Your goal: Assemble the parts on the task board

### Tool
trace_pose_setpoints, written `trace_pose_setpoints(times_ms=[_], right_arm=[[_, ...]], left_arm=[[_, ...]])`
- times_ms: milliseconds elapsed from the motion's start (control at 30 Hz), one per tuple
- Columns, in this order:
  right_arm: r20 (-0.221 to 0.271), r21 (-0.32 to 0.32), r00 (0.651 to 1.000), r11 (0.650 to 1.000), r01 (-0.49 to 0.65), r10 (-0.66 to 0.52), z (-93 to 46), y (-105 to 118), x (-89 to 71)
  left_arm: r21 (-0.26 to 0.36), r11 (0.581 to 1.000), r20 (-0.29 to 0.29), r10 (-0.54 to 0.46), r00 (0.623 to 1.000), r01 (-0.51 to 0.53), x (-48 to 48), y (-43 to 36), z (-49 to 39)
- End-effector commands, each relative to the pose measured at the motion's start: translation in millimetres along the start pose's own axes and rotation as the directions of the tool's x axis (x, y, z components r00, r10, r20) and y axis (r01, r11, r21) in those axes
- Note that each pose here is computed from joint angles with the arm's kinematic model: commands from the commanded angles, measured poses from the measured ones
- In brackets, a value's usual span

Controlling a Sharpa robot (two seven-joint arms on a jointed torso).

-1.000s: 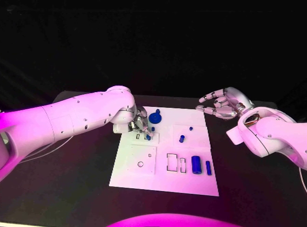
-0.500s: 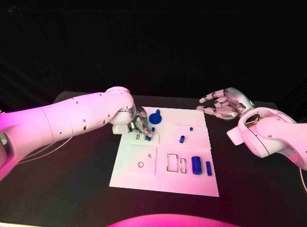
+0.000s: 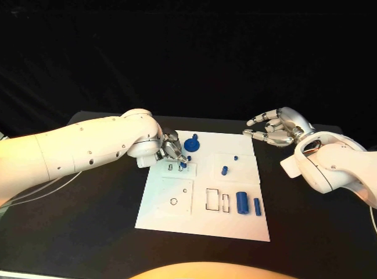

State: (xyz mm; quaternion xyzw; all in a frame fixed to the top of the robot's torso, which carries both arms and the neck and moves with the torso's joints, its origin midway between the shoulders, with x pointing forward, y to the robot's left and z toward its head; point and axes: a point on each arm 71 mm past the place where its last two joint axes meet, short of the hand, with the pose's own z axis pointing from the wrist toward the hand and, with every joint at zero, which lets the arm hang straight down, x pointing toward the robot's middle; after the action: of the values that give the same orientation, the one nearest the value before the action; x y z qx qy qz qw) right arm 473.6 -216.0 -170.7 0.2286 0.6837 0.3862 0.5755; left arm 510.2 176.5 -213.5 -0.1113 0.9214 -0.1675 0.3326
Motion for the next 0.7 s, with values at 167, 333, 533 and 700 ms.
trace_pose_setpoints(times_ms=[167,333,533,700], right_arm=[[-0.005,-0.004,1.000,1.000,0.001,-0.001,-0.7,-1.3,-0.9],[-0.005,-0.004,1.000,1.000,0.001,-0.001,-0.9,-1.7,-1.1],[-0.005,-0.003,1.000,1.000,0.001,-0.001,-0.9,-2.1,-1.1],[-0.006,-0.003,1.000,1.000,0.001,-0.001,-0.8,-2.1,-0.9]], left_arm=[[0.029,0.999,0.118,0.020,0.993,-0.023,5.5,2.0,-2.2],[0.017,0.998,0.135,0.065,0.989,-0.068,13.2,5.7,0.5],[0.000,0.996,0.135,0.093,0.986,-0.093,17.3,10.0,3.9],[-0.009,0.995,0.138,0.100,0.985,-0.099,17.2,12.3,5.7]])
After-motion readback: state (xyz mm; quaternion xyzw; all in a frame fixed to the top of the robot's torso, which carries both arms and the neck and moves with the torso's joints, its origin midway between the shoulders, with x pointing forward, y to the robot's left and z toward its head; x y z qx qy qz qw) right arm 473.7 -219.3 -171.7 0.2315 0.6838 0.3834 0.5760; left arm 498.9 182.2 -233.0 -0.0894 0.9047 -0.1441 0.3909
